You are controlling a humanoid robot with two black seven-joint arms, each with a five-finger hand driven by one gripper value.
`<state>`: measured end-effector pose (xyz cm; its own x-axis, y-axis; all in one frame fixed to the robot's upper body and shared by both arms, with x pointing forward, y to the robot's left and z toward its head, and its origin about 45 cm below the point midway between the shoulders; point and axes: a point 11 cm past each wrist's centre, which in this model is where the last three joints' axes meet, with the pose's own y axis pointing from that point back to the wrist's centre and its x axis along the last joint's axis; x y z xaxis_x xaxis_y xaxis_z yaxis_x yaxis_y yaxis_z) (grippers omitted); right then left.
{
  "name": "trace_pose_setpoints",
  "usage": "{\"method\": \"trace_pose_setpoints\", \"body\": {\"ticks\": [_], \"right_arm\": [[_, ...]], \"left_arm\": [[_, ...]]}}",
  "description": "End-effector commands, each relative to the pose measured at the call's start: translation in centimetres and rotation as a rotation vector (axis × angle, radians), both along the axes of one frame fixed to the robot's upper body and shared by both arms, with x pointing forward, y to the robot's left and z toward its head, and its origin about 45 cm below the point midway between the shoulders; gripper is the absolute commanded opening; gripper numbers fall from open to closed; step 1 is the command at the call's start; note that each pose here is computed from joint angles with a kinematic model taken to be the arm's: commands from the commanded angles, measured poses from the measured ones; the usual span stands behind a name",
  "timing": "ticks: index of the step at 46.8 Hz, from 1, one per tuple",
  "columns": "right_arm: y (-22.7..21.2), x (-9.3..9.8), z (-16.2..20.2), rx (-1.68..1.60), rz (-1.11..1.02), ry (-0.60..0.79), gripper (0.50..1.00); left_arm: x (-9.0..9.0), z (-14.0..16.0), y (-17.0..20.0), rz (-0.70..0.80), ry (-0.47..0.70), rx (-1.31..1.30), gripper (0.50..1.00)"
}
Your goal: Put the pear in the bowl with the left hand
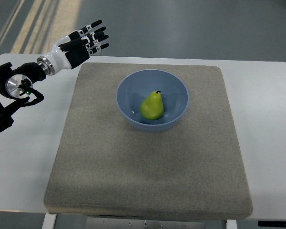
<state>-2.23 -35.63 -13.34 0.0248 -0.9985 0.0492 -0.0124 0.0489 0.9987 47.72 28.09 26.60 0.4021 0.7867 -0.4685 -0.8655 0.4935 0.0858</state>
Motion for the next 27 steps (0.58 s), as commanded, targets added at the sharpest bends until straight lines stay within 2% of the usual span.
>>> {"method": "trace_pose_setpoints", "body": {"ticks": [1, 27], "right_arm": [[0.1, -0.1, 0.0, 0.008, 0.0, 0.003, 0.924], [0.3, -0.1, -0.1, 0.008, 0.003, 0.006, 0.926]], "left_arm": [[0.2, 0.1, 0.6, 0.018, -0.002, 0.0, 0.994], [0.5, 0.2, 1.9, 0.05, -0.01, -0.008, 0.994]]}}
